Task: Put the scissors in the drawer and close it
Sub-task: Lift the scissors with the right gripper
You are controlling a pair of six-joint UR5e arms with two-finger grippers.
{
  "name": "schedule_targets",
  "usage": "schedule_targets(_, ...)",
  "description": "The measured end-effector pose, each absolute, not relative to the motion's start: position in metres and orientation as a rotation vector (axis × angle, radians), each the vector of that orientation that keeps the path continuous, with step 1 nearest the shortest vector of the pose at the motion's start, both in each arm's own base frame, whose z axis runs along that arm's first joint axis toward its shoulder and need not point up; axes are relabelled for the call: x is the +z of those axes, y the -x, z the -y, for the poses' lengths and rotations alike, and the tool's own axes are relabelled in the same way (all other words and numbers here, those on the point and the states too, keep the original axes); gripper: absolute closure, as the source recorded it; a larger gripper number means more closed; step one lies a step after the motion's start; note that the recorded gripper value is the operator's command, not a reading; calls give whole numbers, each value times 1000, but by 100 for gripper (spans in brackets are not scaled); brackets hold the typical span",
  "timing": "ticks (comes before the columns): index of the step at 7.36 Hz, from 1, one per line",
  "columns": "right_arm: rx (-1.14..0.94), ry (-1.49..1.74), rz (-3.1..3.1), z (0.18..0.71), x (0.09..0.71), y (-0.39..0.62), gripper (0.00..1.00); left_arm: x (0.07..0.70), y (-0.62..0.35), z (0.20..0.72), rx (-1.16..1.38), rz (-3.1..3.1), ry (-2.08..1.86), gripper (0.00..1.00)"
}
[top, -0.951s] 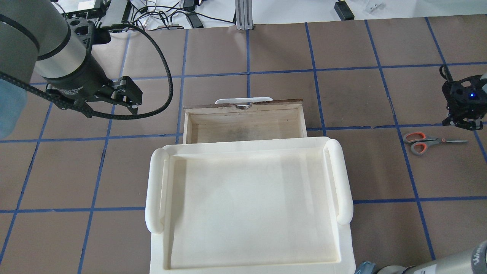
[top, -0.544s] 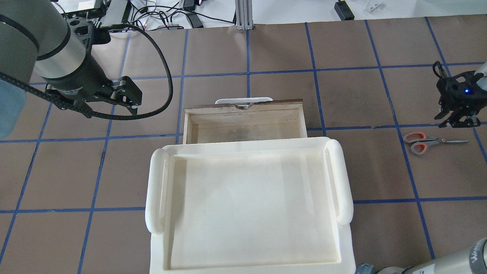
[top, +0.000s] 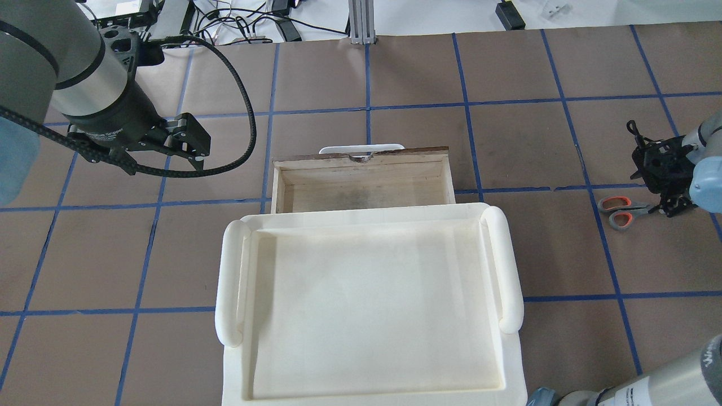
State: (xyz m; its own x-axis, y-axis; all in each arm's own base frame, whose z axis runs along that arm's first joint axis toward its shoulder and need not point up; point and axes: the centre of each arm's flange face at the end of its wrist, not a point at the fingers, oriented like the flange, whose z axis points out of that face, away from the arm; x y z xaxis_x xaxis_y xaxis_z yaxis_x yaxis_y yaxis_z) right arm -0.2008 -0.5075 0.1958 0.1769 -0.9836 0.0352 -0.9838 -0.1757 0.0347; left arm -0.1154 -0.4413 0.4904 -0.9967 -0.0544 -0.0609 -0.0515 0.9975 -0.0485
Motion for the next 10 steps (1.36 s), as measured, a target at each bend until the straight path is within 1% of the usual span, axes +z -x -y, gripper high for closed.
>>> schedule_targets(3, 9, -2395, 2009, 486, 176, 215, 13, 491, 115, 441, -72, -3076, 82, 0)
schedule_targets(5, 13, -2399, 2029, 479, 169, 214, 15, 490, 115, 441, -71, -3076, 82, 0)
schedule_targets(6, 14, -2399, 2031, 478, 168, 213, 33, 490, 115, 441, -71, -3076, 82, 0)
schedule_targets(7, 14, -2400, 2033, 477, 168, 213, 44, 490, 115, 441, -71, -3076, 82, 0)
schedule_targets(8, 13, -2400, 2033, 477, 168, 213, 62, 491, 115, 441, -71, -3076, 82, 0)
schedule_targets(10, 9, -2402, 2031, 476, 167, 213, 94, 491, 115, 441, -71, -3076, 84, 0)
